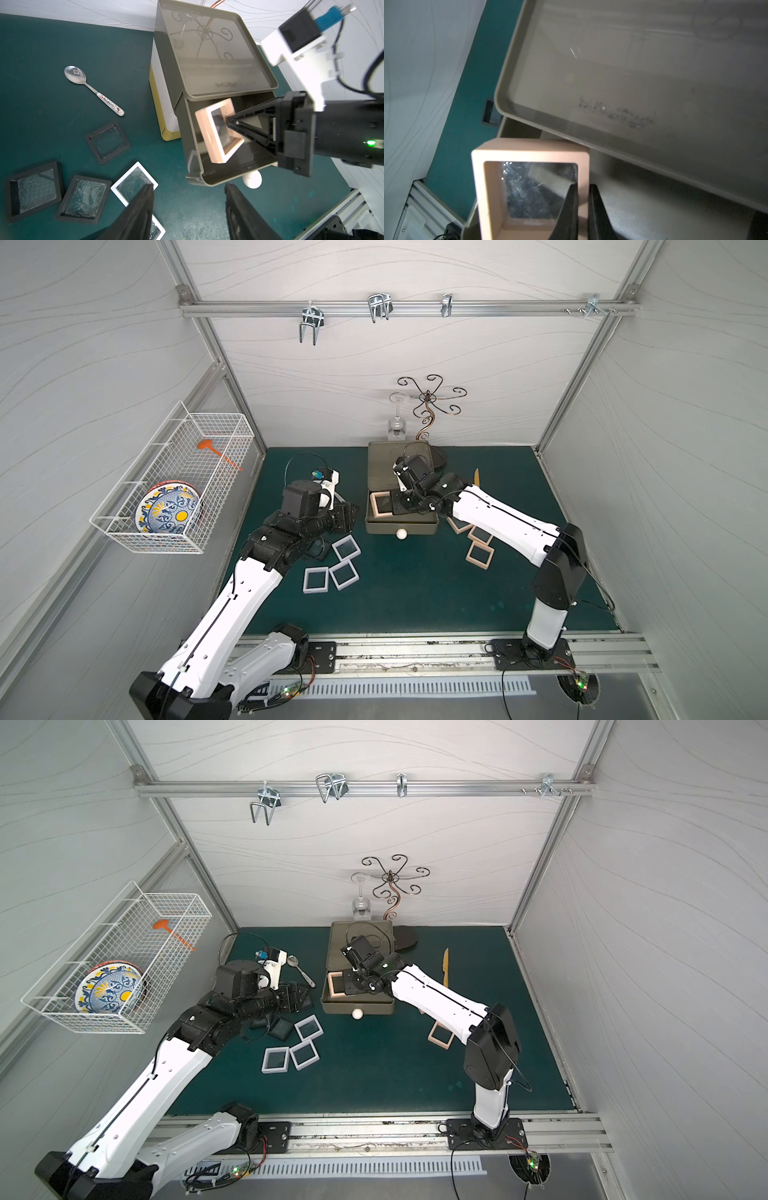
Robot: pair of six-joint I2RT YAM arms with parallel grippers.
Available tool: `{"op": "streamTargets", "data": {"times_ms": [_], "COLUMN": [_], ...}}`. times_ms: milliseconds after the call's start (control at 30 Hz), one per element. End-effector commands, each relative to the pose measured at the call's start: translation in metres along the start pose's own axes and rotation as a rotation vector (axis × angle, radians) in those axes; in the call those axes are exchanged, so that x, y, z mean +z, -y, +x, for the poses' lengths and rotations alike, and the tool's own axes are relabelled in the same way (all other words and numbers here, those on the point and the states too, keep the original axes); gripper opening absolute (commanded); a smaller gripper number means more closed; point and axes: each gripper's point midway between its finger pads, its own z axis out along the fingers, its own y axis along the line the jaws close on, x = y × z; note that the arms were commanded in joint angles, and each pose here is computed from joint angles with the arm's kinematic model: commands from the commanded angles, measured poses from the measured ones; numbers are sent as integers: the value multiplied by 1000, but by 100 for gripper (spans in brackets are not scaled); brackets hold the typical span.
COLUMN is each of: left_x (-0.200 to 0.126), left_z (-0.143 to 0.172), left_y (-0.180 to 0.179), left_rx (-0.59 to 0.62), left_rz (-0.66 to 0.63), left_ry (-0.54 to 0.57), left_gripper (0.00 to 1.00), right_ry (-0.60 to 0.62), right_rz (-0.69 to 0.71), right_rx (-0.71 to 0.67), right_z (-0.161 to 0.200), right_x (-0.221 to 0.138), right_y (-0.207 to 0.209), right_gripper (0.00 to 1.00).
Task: Place the brooch boxes into the drawer by color
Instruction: Place the brooch box in the drawer.
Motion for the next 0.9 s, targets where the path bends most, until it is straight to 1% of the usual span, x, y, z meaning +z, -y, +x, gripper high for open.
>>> {"op": "streamTargets", "data": {"times_ms": [0,33,67,200,267,333,433,467,533,567,600,667,733,767,800,867], "left_x": [-7,-7,-7,-6,-6,-5,-4,-4,-4,-3,-3,-3,-1,-1,0,1], "left_z": [-16,-15,-15,-15,-15,-15,-15,-15,-15,-14,-15,-14,-14,-14,-14,-13], "left_y": [3,3,3,3,3,2,2,2,1,1,-1,-2,-1,-1,0,2], "left_rx": [0,0,-1,-1,-1,-3,-2,-3,-3,-2,-5,-8,-10,-11,-13,-11], "left_rz": [10,9,10,11,8,8,7,5,1,-1,-6,-13,-9,-5,-1,11], "left_ry": [64,64,64,63,62,60,57,58,58,58,60,62,61,58,56,48], "left_gripper": [59,59,59,59,59,59,59,59,60,61,66,71,74,75,75,75], "right_ry": [-10,-12,-15,-13,6,34,83,106,165,205,245,314,355,360,347,277], "right_rz": [30,30,28,7,-19,-42,-86,-106,-132,-152,-169,-177,-167,-134,-97,-37], "right_rx": [6,6,5,-1,-9,-19,-49,-64,-93,-110,-125,-124,-106,-84,-60,-10], "right_z": [0,1,1,0,-4,-9,-17,-21,-27,-32,-36,-42,-45,-45,-43,-31], "right_x": [4,4,5,3,-3,-12,-32,-42,-65,-80,-96,-122,-140,-144,-144,-133], "right_y": [1,1,1,-3,-8,-12,-19,-21,-23,-23,-20,-3,28,51,76,122], "right_gripper": [0,0,3,20,24,31,39,42,46,48,51,56,60,62,63,69]}}
